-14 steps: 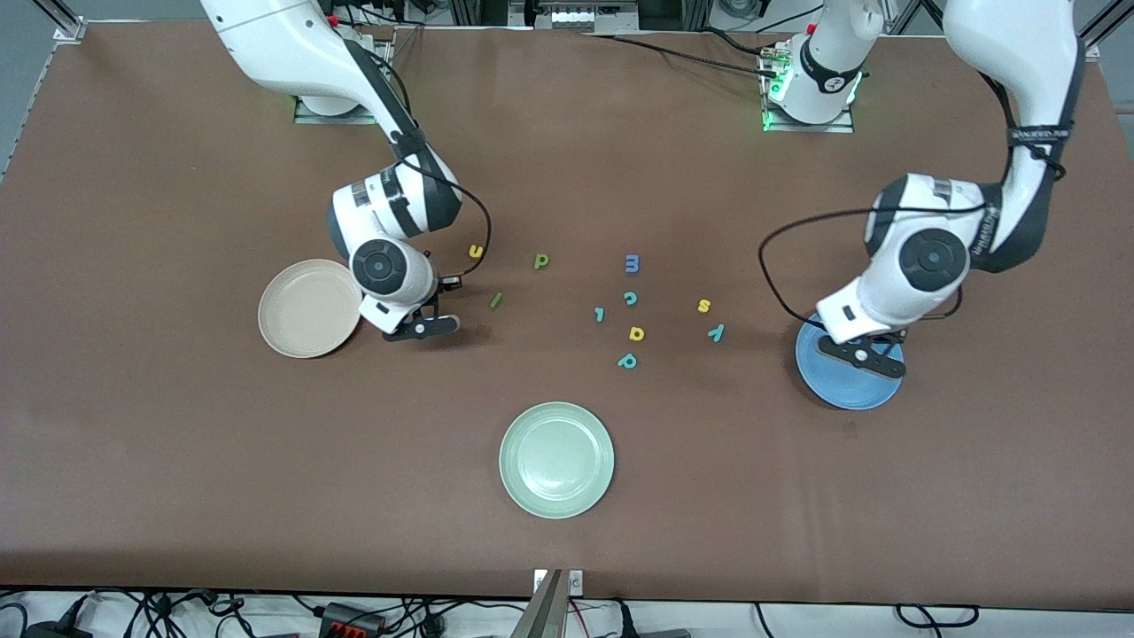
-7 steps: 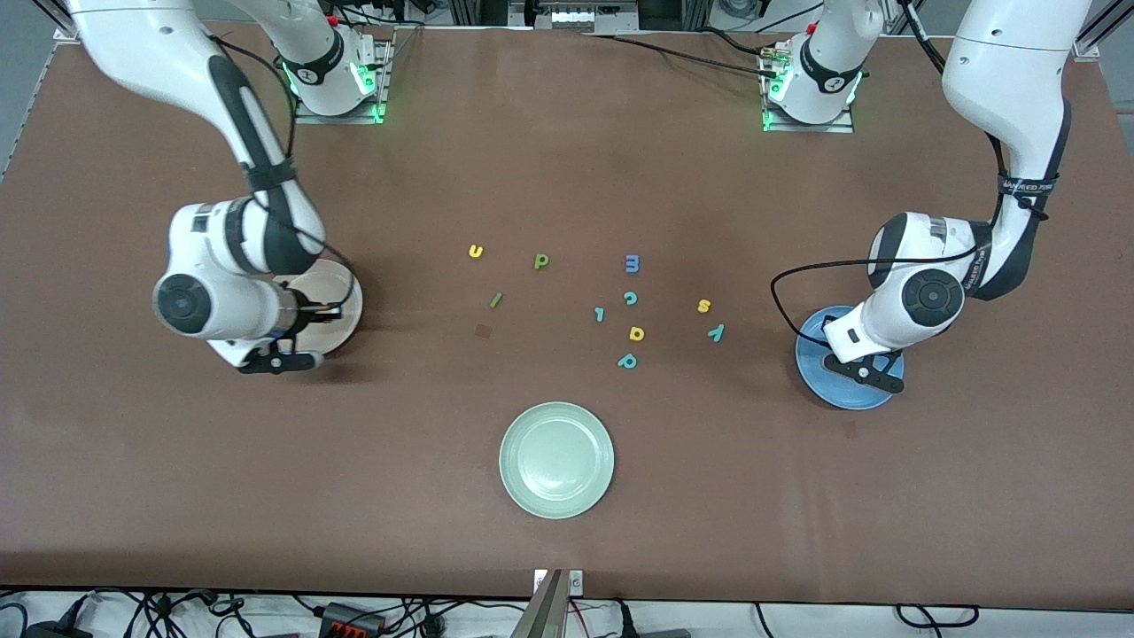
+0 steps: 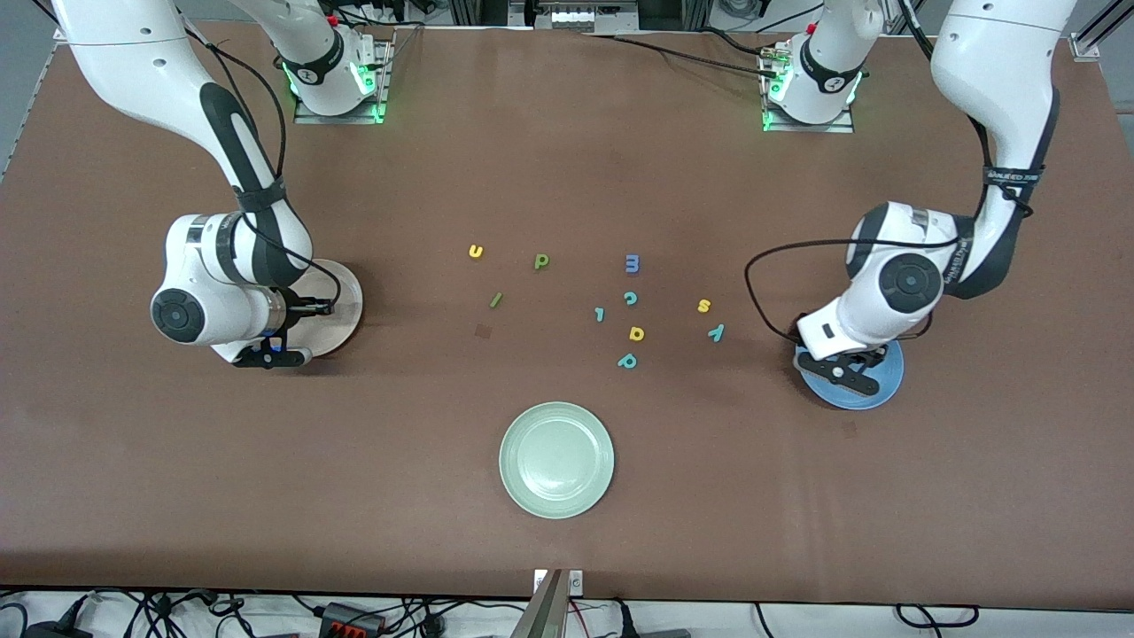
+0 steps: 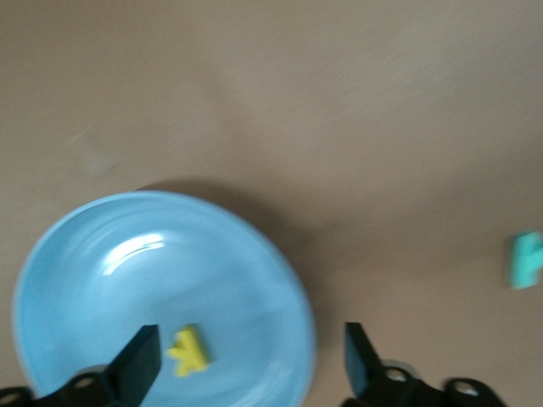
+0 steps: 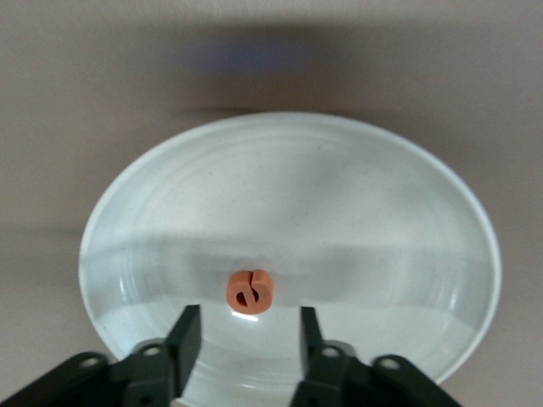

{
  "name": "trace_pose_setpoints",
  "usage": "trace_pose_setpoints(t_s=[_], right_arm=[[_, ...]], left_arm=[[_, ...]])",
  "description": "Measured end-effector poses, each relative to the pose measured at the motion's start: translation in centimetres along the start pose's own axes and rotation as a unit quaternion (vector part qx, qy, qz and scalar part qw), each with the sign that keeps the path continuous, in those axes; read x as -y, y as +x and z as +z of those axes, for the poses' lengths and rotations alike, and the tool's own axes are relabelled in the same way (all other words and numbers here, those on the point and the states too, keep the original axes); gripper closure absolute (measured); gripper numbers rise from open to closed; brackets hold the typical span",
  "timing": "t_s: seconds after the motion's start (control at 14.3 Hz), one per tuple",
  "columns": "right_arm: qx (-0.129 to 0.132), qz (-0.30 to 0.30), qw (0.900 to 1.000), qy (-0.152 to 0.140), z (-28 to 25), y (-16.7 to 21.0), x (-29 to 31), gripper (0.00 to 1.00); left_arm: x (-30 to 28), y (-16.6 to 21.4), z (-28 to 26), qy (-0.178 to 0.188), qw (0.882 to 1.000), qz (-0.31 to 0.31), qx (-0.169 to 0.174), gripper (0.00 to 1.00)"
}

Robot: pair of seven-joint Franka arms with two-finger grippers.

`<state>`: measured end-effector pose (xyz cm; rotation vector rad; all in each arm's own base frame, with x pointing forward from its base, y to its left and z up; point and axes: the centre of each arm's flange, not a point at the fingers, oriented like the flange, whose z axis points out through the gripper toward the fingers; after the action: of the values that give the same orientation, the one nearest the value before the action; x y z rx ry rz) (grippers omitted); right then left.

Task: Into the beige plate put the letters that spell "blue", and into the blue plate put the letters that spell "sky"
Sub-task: 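Place e on beige plate while the left gripper places k on blue plate, then grasp blue y with the left gripper while the right gripper reaches yellow u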

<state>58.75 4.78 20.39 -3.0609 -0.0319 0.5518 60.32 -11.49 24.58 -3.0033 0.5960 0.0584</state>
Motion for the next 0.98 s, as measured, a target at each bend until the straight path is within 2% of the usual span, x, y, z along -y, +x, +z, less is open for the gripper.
trace_pose_setpoints(t_s=[0.14,0.28,0.49,0.7,0.84,0.98], right_arm=[[-0.007,-0.013,1.0,0.002,-2.6,-0.6,2.1,0.21],[-0.02,-0.043,0.999,-0.003,-4.7,-1.8,6.9,0.01],[-0.024,-0.064,0.998,-0.009,-4.8,-4.3,15.7,0.0],[-0.038,-0.019,0.999,-0.016,-2.7,-6.3,21.4,0.0],[-0.06,0.021,0.998,-0.002,-0.3,-7.1,22.8,0.0],[-0.069,0.06,0.996,0.003,1.9,-8.6,24.5,0.0]], left_arm=[[-4.0,0.7,-0.7,-0.012,1.0,-0.02,-0.006,0.0],[-7.2,0.9,-0.4,-0.021,1.0,-0.018,-0.005,0.0],[-10.4,1.0,2.1,-0.036,0.999,0.004,-0.009,0.0],[-12.6,0.7,5.1,-0.047,0.999,0.018,0.003,0.01],[-13.4,0.7,6.2,-0.052,0.998,0.024,0.003,0.04],[-13.4,0.7,6.5,-0.039,0.998,0.041,-0.002,0.22]])
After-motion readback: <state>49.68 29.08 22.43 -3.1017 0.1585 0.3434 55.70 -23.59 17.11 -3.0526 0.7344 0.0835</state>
